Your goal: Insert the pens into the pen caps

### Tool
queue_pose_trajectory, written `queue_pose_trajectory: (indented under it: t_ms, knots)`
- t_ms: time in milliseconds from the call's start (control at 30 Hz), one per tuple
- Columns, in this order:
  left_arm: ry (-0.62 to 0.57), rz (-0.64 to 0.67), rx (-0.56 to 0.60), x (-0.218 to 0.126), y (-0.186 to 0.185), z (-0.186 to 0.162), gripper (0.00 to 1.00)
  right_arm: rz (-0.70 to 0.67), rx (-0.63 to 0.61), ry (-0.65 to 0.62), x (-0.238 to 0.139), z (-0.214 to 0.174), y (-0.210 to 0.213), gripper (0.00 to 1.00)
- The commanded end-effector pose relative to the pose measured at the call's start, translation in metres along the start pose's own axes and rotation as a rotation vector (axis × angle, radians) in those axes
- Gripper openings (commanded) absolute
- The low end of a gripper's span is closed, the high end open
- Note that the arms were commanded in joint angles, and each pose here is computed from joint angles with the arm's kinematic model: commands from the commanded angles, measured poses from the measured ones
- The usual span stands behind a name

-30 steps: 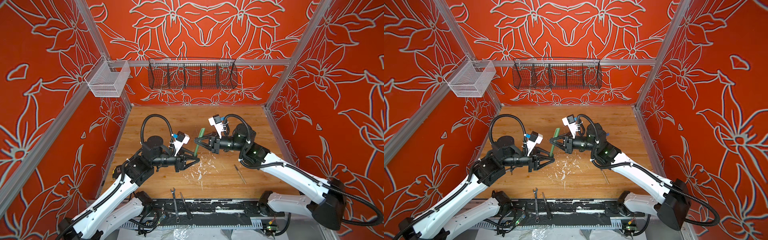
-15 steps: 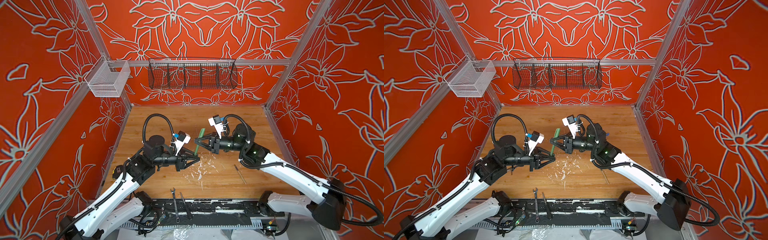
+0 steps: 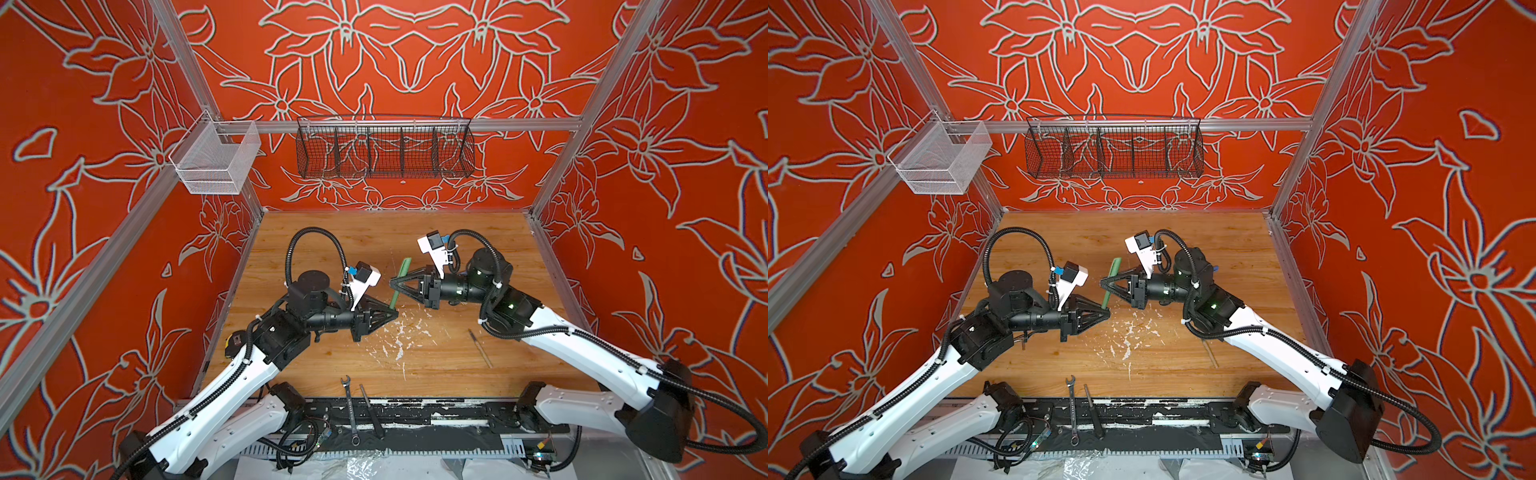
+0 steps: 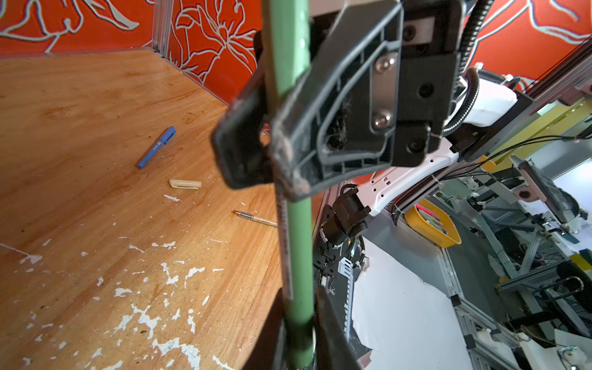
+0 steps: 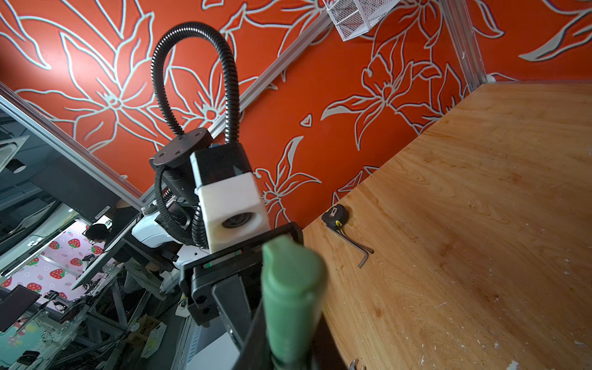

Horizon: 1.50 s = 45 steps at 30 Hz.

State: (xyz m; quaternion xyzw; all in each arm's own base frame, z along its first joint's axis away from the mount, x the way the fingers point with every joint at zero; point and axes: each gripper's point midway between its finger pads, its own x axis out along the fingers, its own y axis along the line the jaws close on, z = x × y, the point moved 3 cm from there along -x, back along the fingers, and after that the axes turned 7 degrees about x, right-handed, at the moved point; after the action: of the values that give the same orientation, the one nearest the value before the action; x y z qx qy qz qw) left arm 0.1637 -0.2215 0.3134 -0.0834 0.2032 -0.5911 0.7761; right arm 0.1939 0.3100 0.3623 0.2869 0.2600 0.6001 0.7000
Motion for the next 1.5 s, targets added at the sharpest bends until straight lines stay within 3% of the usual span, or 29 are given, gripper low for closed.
queue_pose_trajectory:
  t_ms: [0, 367, 500, 667, 933, 967, 1167, 1300, 1467]
  knots:
    - [-0.023, -0.009, 0.036, -0.004, -0.006, 0.009, 0.29, 0.001, -0.012, -0.007, -0.004, -0.001, 0.003, 0.00]
    - [-0.021, 0.008, 0.038, -0.003, -0.003, 0.008, 0.31, 0.011, -0.012, 0.010, -0.002, -0.002, 0.003, 0.00]
    - [-0.019, 0.009, 0.036, -0.001, -0.001, 0.008, 0.22, 0.016, -0.009, 0.019, -0.001, -0.003, 0.003, 0.00]
    - [-0.021, 0.011, 0.036, 0.000, 0.001, 0.009, 0.01, 0.016, -0.006, 0.020, 0.000, -0.003, 0.001, 0.00]
    - [-0.031, 0.036, 0.033, 0.000, 0.004, 0.008, 0.00, 0.012, -0.010, -0.005, -0.004, -0.002, 0.003, 0.00]
    - [-0.033, 0.043, 0.032, -0.001, 0.005, 0.008, 0.00, 0.008, -0.009, -0.007, -0.004, -0.002, 0.002, 0.02]
    - [-0.053, 0.068, 0.048, -0.004, 0.007, 0.005, 0.00, -0.051, -0.006, -0.014, -0.012, -0.005, -0.003, 0.52]
    - [-0.055, 0.069, 0.045, -0.004, 0.007, 0.003, 0.00, -0.126, -0.012, -0.034, -0.030, -0.011, -0.006, 0.63]
    - [-0.038, 0.064, 0.025, 0.000, 0.012, -0.006, 0.00, -0.190, -0.035, -0.071, -0.054, -0.012, -0.004, 0.69]
